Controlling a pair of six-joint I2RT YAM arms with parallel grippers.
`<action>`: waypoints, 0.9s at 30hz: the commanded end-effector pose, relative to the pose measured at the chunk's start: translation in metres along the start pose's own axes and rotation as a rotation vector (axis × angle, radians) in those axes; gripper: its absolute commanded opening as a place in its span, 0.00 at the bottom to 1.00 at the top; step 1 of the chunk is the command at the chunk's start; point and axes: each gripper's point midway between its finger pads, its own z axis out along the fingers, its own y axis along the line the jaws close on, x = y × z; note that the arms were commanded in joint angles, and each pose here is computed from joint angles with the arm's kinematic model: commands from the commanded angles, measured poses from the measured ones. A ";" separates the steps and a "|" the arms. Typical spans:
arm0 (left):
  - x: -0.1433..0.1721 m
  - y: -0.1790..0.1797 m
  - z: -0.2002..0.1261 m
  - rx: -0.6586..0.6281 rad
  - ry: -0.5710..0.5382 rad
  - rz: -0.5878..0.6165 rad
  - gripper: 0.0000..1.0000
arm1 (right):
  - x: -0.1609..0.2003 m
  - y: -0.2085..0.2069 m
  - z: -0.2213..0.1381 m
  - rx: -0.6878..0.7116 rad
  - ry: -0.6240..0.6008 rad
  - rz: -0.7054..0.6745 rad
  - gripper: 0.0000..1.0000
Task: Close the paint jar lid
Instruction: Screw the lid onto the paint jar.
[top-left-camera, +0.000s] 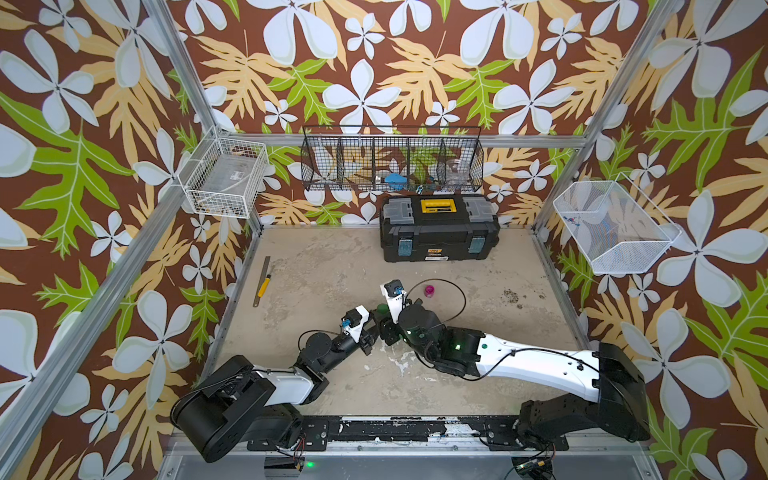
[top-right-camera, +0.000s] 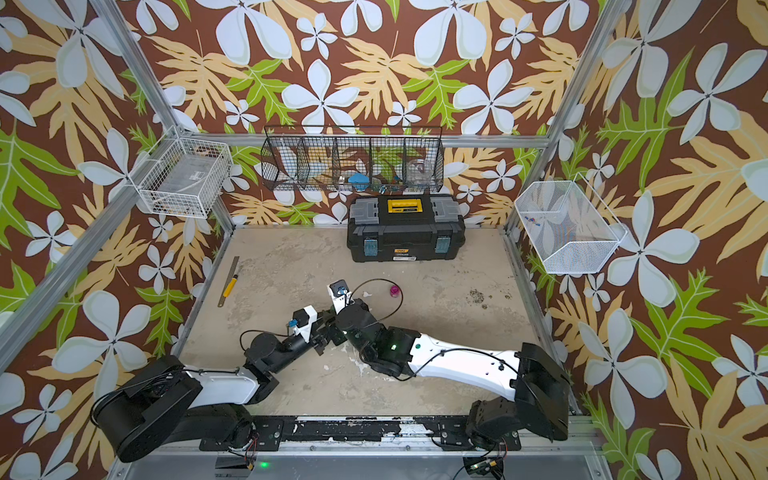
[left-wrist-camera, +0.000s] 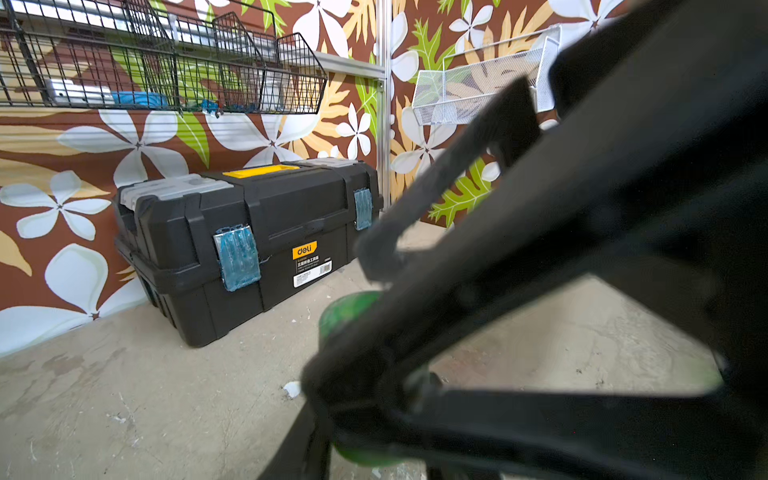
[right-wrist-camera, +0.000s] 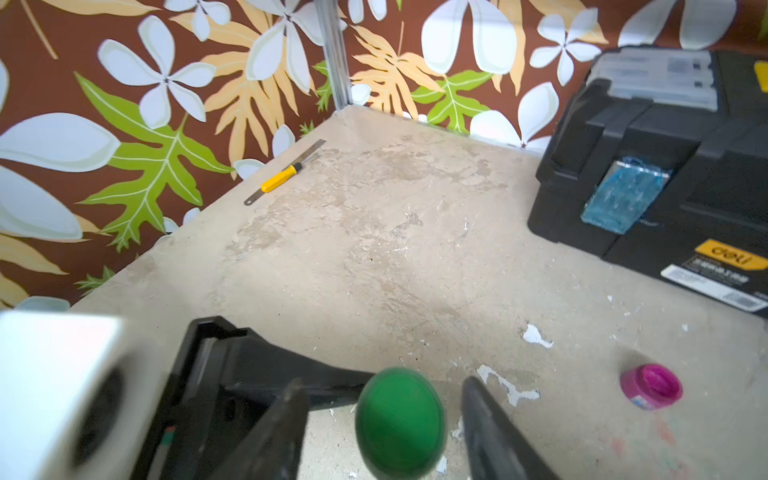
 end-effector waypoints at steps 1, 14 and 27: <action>-0.004 -0.001 0.001 0.006 -0.015 0.007 0.12 | -0.009 -0.007 -0.006 -0.059 0.001 -0.049 0.74; -0.004 -0.001 0.000 0.006 -0.016 0.008 0.12 | -0.067 -0.028 -0.048 -0.526 -0.210 -0.293 1.00; -0.007 -0.002 -0.001 0.009 -0.024 0.009 0.12 | -0.017 -0.018 -0.020 -1.151 -0.121 -0.518 0.96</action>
